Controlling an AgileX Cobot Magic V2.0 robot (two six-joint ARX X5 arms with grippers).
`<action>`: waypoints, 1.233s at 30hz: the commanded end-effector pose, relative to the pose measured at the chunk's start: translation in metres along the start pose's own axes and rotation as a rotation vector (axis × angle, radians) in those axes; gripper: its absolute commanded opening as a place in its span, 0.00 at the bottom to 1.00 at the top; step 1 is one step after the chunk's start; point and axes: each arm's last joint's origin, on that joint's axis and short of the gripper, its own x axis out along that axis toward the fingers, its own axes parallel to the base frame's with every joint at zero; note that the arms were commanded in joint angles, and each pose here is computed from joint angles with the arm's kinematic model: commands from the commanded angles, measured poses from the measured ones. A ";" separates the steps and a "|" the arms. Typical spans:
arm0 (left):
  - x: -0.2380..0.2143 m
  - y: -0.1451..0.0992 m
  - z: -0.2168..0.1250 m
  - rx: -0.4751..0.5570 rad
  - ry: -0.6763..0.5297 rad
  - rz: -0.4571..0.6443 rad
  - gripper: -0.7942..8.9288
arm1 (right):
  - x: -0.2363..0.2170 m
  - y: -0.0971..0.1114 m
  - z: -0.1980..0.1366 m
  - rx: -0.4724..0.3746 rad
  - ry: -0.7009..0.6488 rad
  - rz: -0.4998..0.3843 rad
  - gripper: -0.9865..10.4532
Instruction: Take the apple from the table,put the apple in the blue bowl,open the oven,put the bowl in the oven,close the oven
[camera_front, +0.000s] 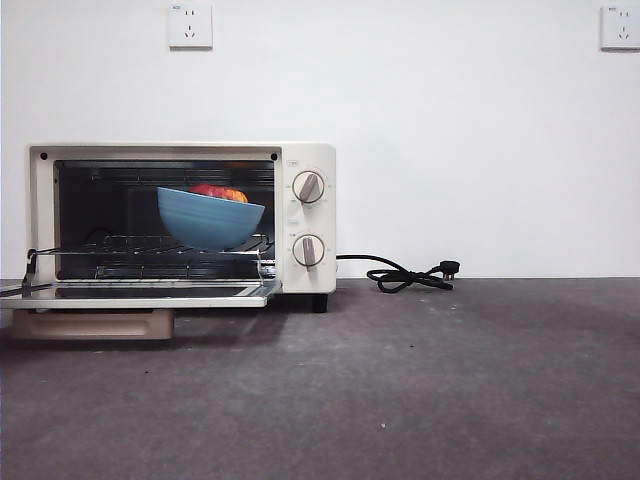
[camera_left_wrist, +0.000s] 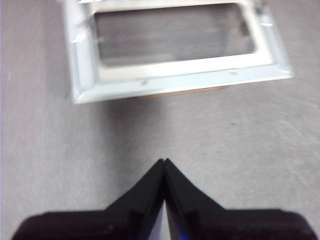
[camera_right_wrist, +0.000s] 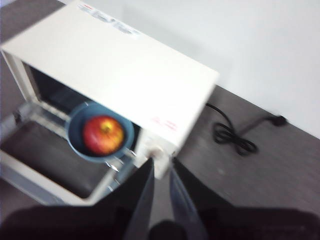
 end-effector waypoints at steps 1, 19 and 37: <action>0.017 0.013 -0.009 -0.057 0.036 -0.034 0.07 | -0.016 -0.007 -0.017 -0.083 0.069 -0.008 0.14; 0.090 0.079 -0.015 -0.428 0.140 -0.115 0.07 | -0.124 -0.074 -0.164 0.075 -0.070 -0.043 0.14; 0.145 0.116 -0.019 -0.613 0.167 -0.176 0.07 | -0.125 -0.057 -0.278 0.334 -0.035 0.089 0.14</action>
